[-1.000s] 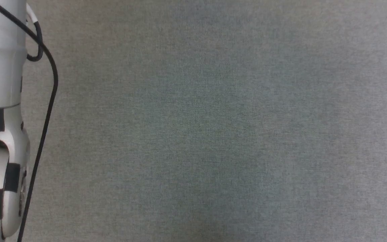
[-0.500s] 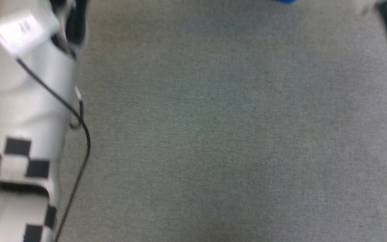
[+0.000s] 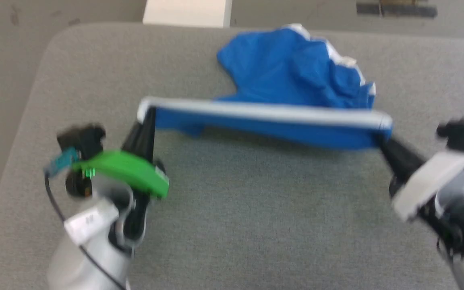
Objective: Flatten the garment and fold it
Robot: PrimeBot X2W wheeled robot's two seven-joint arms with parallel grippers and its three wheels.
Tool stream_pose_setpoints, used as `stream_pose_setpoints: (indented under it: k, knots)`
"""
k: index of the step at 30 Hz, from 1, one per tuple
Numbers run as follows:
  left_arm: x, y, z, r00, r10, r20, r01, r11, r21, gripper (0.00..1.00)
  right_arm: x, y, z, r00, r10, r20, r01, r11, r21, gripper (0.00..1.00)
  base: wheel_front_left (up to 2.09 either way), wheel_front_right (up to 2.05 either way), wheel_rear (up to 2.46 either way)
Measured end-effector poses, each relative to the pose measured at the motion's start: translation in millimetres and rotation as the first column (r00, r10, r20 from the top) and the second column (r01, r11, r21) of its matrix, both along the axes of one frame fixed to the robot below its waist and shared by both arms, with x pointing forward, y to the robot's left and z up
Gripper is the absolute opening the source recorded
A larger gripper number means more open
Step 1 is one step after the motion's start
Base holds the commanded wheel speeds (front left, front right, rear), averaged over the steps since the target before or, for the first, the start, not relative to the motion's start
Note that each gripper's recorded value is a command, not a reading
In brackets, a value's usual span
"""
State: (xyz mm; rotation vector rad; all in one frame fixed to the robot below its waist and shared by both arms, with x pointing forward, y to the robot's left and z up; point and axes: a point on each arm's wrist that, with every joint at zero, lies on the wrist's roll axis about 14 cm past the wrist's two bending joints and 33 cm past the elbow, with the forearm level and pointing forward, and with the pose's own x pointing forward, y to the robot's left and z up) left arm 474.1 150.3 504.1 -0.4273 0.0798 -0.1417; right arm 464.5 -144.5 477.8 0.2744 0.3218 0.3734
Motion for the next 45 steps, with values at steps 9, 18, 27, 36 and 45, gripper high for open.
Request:
stream_pose_setpoints:
  k: [9, 18, 27, 36, 45]
  knots:
    - [-101.1, 21.3, -48.9, 0.945, 0.093, -0.313, -0.119, 0.991, -0.064, 0.00, -110.1, 17.6, -42.8, 0.929, 0.135, -0.346, -0.152, 0.988, -0.024, 0.00, 0.00, 0.00, 0.00]
    - [-175.1, 30.0, -87.2, 0.820, 0.120, -0.559, -0.189, 0.980, -0.068, 0.00, -194.7, 32.6, -73.0, 0.770, 0.228, -0.596, -0.269, 0.963, 0.021, 0.00, 0.00, 0.00, 0.00]
    - [-132.7, 31.0, -41.6, 0.907, 0.118, -0.405, -0.161, 0.984, -0.074, 0.00, -158.2, 30.8, -48.9, 0.843, 0.185, -0.505, -0.214, 0.977, 0.001, 0.00, 0.00, 0.00, 0.00]
    - [-5.6, -4.5, 4.4, 0.977, -0.034, -0.211, 0.041, 0.999, 0.029, 0.00, -83.5, 17.7, -30.2, 0.917, 0.089, -0.388, -0.098, 0.995, -0.004, 0.00, 0.00, 0.00, 0.00]
    - [72.2, -59.4, -12.6, 0.957, -0.174, -0.234, 0.202, 0.974, 0.103, 0.00, -58.8, -6.3, -53.6, 0.910, 0.007, -0.415, -0.021, 0.999, -0.030, 0.00, 0.00, 0.00, 0.00]
